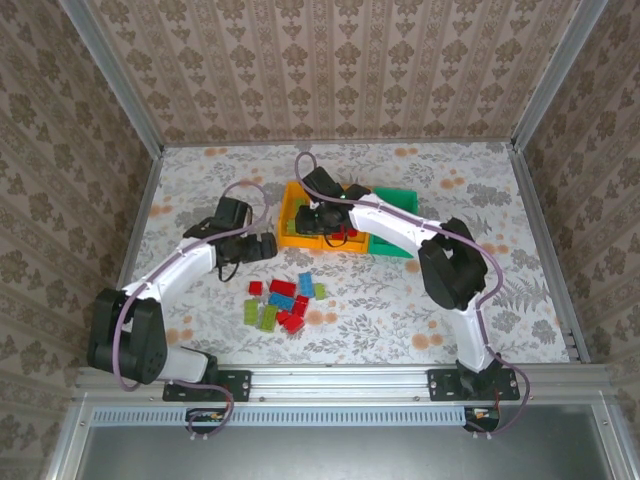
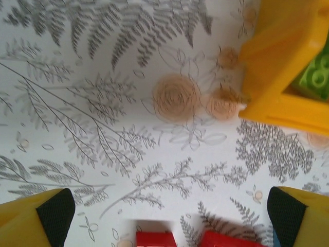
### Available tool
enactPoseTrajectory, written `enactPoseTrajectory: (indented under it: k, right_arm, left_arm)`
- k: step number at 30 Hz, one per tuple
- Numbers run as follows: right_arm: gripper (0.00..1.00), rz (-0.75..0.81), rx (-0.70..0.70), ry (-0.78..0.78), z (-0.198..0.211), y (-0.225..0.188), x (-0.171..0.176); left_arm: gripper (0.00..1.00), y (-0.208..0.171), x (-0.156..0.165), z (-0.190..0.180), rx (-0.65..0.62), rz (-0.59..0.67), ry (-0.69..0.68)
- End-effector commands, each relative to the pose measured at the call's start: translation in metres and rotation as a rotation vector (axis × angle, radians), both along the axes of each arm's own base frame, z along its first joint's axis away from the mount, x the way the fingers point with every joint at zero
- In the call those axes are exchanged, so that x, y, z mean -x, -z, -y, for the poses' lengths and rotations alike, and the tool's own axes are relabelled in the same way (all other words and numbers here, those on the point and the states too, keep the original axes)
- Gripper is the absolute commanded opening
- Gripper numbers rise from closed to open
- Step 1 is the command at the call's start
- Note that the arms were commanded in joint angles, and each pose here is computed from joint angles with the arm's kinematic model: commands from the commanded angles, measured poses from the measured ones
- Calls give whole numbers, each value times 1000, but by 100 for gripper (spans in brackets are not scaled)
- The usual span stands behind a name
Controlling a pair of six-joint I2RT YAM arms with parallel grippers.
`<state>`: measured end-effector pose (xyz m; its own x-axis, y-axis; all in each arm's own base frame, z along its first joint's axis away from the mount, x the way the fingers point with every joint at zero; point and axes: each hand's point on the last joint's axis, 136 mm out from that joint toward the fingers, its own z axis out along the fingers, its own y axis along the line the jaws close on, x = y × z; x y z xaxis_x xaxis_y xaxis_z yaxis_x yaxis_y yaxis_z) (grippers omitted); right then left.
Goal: Sort the legos into containers by color
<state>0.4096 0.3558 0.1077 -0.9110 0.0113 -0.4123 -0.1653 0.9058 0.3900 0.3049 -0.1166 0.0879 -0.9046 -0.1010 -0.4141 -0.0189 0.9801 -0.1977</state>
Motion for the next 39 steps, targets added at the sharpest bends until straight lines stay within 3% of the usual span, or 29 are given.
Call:
enactPoseTrajectory:
  k: [1,6,9,10,21,33,39]
  right_arm:
    - [32,12,-52,19,-6,-10,-19]
    - [45,4,-62,24,-10,-6,-27]
    - [65,-6,-62,23,-13,-2,-29]
    - [68,-10,-66,23,-13,-2,-28]
    - [77,39,-121,20,-7,-41,-17]
    - [80,84,-50,170,86,-54,-3]
    - [81,76,-26,209,112,-50,3]
  left_arm:
    - [99,5,17,0,-19,-30,-4]
    - [96,20,37,4,-6,-87,16]
    - [92,30,48,5,-5,-120,26]
    - [91,32,51,5,-4,-130,24]
    - [82,44,68,6,11,-167,35]
    - [71,67,75,0,-29,-234,13]
    - [65,73,75,-1,-36,-247,1]
